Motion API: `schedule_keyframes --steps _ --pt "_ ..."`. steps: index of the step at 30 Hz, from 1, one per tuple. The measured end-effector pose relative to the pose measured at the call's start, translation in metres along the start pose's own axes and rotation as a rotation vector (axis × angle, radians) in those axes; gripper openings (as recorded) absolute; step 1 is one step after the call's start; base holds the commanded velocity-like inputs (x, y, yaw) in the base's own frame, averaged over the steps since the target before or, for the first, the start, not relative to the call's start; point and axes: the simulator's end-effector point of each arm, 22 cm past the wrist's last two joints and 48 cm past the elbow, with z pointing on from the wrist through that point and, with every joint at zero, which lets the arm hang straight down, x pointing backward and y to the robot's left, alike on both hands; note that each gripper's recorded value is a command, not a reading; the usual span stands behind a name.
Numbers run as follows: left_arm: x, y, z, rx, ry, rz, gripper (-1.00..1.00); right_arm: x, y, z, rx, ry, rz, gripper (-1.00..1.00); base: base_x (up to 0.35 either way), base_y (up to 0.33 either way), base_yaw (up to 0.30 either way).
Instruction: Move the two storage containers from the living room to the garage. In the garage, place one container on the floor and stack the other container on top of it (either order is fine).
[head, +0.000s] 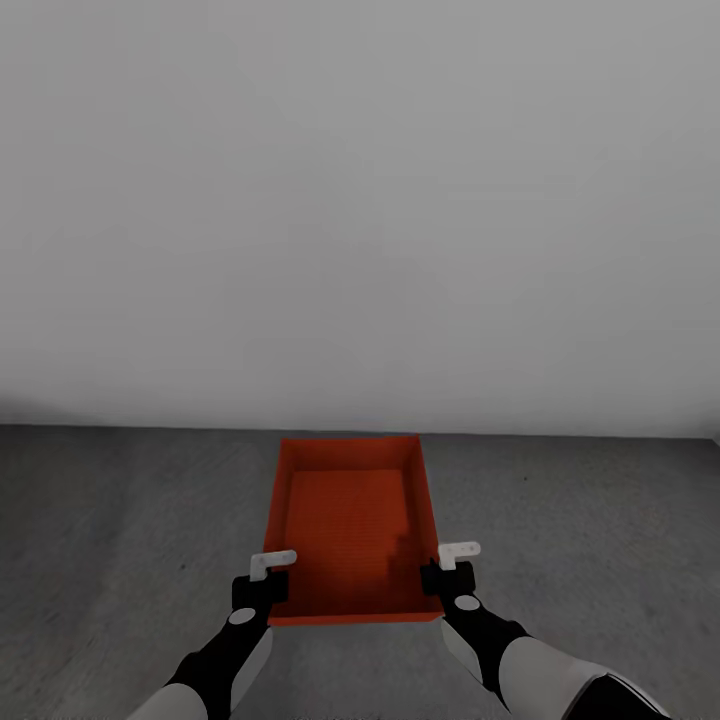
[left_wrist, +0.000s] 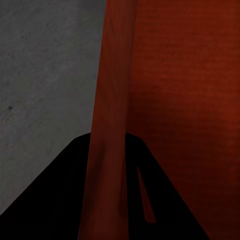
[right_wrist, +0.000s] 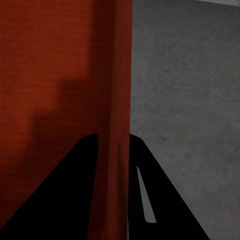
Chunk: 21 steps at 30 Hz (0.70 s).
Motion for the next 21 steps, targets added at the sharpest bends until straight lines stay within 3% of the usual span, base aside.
schedule_keyframes --steps 21 --pt "0.012 -0.001 0.018 -0.001 0.005 -0.001 -1.00 0.012 0.003 0.018 0.002 0.005 0.002 -1.00 0.000 0.000 0.000"
